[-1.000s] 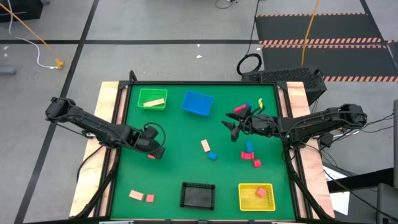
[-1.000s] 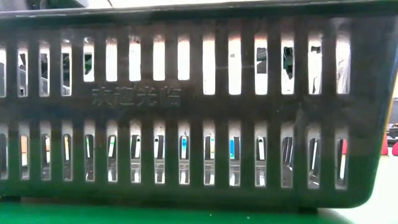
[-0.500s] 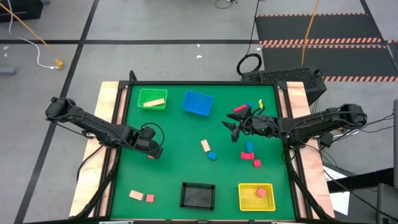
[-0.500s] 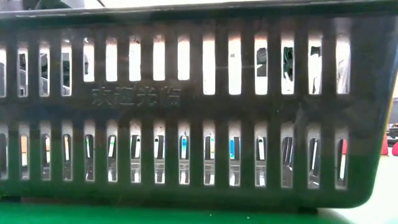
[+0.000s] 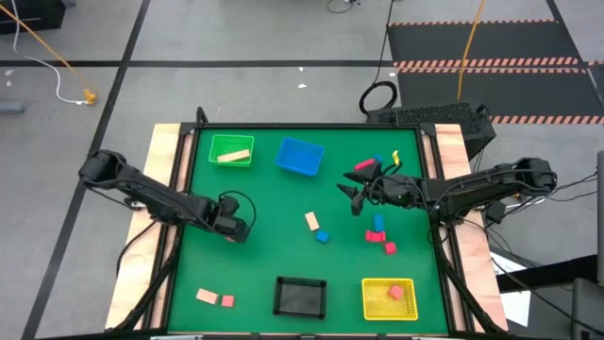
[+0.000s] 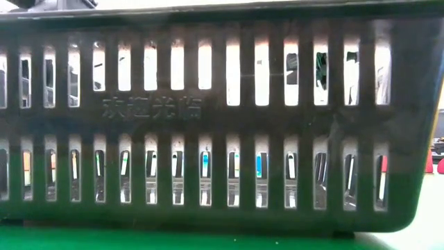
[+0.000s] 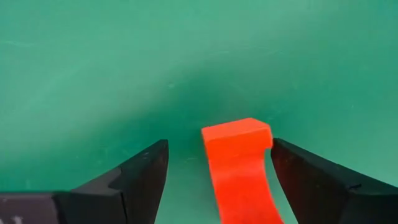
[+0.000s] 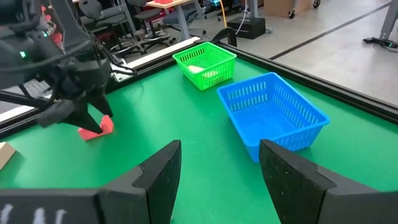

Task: Sort & place blocks by color
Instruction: Put the top pink wooden block into the yellow basket

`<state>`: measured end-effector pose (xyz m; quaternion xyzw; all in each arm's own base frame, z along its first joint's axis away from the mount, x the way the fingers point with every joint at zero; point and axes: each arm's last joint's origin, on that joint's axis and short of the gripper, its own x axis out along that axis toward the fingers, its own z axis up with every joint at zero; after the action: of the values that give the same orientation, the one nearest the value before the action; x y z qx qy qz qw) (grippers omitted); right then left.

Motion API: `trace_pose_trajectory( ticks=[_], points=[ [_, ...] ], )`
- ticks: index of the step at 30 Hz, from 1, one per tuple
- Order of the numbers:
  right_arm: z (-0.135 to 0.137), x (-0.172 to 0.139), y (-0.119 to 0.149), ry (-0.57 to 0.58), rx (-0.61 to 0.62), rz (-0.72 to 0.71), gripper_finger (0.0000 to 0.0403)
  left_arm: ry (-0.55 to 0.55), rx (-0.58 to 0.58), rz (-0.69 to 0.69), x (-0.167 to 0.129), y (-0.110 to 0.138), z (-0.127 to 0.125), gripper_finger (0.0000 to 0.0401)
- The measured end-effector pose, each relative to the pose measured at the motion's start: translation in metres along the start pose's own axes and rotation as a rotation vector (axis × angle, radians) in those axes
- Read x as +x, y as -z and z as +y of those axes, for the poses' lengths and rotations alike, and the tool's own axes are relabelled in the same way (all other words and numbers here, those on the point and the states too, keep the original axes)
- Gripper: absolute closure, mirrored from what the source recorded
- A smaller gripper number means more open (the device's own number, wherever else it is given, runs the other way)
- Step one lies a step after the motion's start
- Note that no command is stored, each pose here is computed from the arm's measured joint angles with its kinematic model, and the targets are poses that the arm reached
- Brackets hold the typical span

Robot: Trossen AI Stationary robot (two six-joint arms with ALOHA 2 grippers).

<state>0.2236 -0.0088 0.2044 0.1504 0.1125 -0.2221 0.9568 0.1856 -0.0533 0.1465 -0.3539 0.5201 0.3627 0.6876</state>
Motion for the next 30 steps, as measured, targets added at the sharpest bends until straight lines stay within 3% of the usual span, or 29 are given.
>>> trace_pose_trajectory(
  ticks=[7,14,23,30],
  points=[
    [0.0,0.0,0.0,-0.001,-0.001,-0.002,0.0197,-0.048,0.032,-0.015,0.009,0.001,-0.003,0.0156],
    [0.0,0.0,0.0,-0.001,0.001,-0.002,0.0197,-0.046,0.025,-0.03,0.008,-0.006,-0.003,0.0267],
    [0.0,0.0,0.0,-0.001,0.051,-0.002,0.0197,0.026,0.071,-0.117,0.0,-0.028,-0.017,0.0267],
    [0.0,0.0,0.0,-0.002,0.085,-0.003,0.0197,0.24,0.166,-0.471,-0.023,-0.063,-0.053,0.0267]
  ],
)
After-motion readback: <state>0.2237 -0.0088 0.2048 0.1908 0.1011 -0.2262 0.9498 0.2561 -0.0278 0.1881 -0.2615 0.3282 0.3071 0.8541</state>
